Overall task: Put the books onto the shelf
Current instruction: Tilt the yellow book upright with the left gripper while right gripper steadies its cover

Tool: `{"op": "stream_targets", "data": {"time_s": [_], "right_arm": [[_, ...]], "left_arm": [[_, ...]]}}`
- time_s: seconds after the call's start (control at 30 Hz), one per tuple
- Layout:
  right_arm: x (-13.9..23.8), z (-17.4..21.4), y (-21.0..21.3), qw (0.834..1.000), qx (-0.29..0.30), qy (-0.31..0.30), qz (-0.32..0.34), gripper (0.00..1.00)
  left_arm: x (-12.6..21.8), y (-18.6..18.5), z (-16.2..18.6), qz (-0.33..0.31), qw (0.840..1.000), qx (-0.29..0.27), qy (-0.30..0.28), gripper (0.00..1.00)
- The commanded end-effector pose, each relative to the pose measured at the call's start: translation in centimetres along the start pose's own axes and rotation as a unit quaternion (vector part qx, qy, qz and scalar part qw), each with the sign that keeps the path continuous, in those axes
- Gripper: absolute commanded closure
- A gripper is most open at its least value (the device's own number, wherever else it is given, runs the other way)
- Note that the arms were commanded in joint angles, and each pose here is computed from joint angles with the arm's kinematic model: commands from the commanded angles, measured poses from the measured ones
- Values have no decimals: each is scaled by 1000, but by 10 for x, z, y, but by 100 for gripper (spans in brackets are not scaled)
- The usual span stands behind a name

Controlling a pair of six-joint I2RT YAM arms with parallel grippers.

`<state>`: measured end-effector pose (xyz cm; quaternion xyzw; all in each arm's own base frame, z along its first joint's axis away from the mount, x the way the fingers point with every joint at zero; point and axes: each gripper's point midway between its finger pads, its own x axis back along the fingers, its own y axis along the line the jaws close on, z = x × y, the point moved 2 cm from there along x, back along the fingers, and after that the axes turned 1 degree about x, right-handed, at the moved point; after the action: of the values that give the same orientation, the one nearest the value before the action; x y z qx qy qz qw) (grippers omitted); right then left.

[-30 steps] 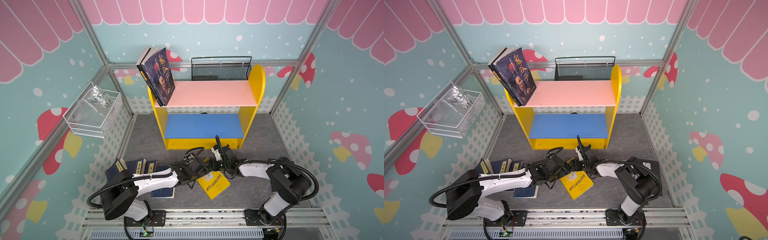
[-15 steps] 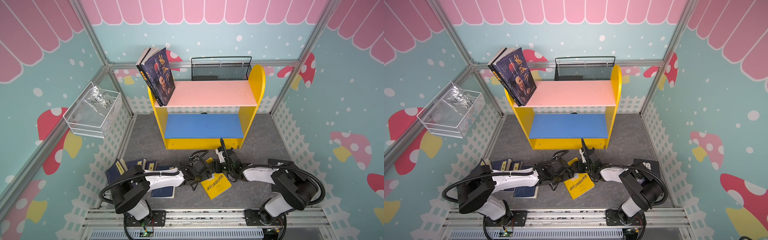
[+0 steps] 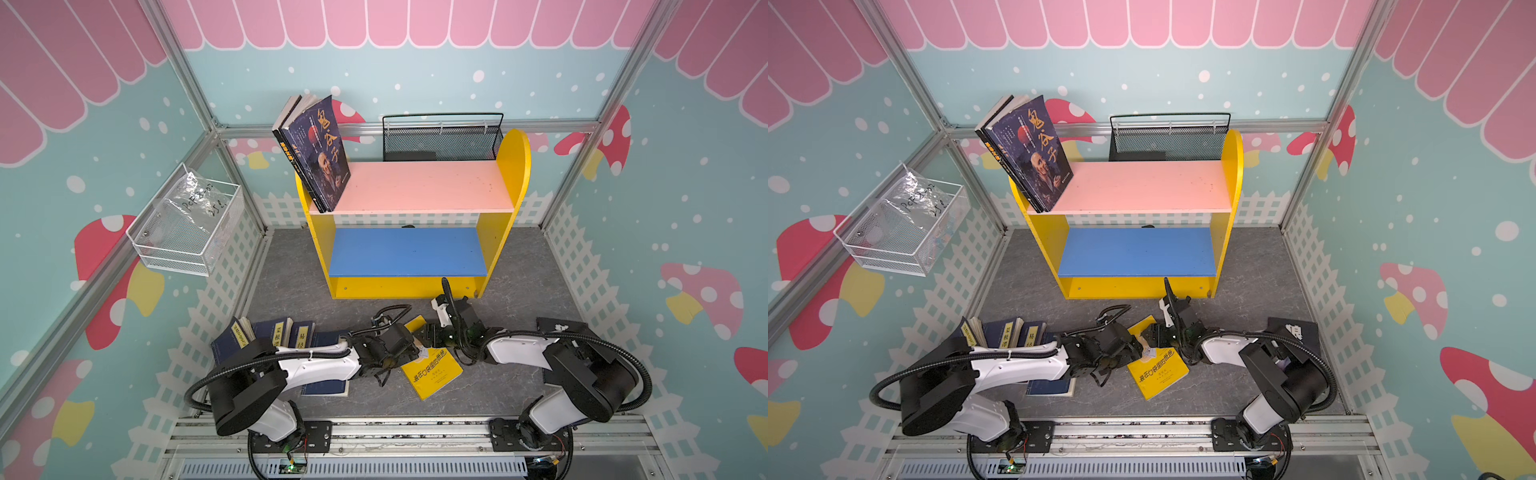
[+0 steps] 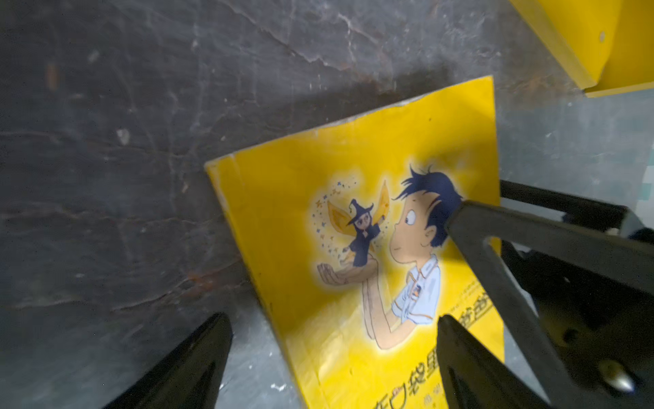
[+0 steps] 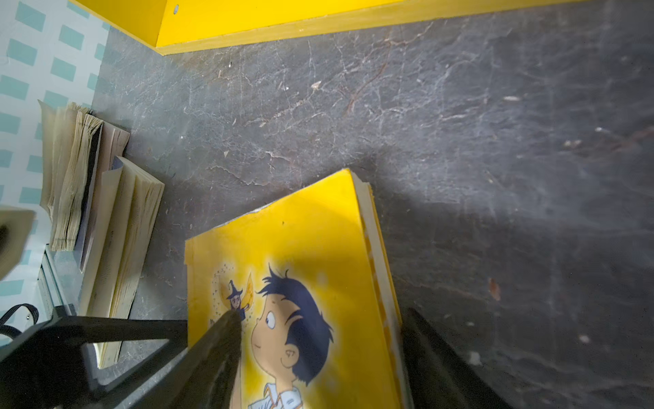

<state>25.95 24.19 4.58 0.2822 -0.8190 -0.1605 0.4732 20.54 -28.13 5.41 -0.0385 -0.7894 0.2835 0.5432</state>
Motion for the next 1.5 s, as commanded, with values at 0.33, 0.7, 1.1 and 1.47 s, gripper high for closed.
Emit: {"op": "stream_targets", "data": {"time_s": [0.33,0.7,1.1,1.47], "right_arm": [[10,105,-40,979,-88,176,62,27],[2,91,-40,979,-93,164,80,27],[0,91,-49,974,-89,174,111,27],[-6,107,-48,973,-83,195,94,31]], "left_arm": [[1,-85,-48,175,983,5,-47,8],[30,-17,-57,68,996,-29,-54,7],[18,49,-33,-36,999,-12,-21,7],[-17,4,-9,86,994,49,35,7]]}}
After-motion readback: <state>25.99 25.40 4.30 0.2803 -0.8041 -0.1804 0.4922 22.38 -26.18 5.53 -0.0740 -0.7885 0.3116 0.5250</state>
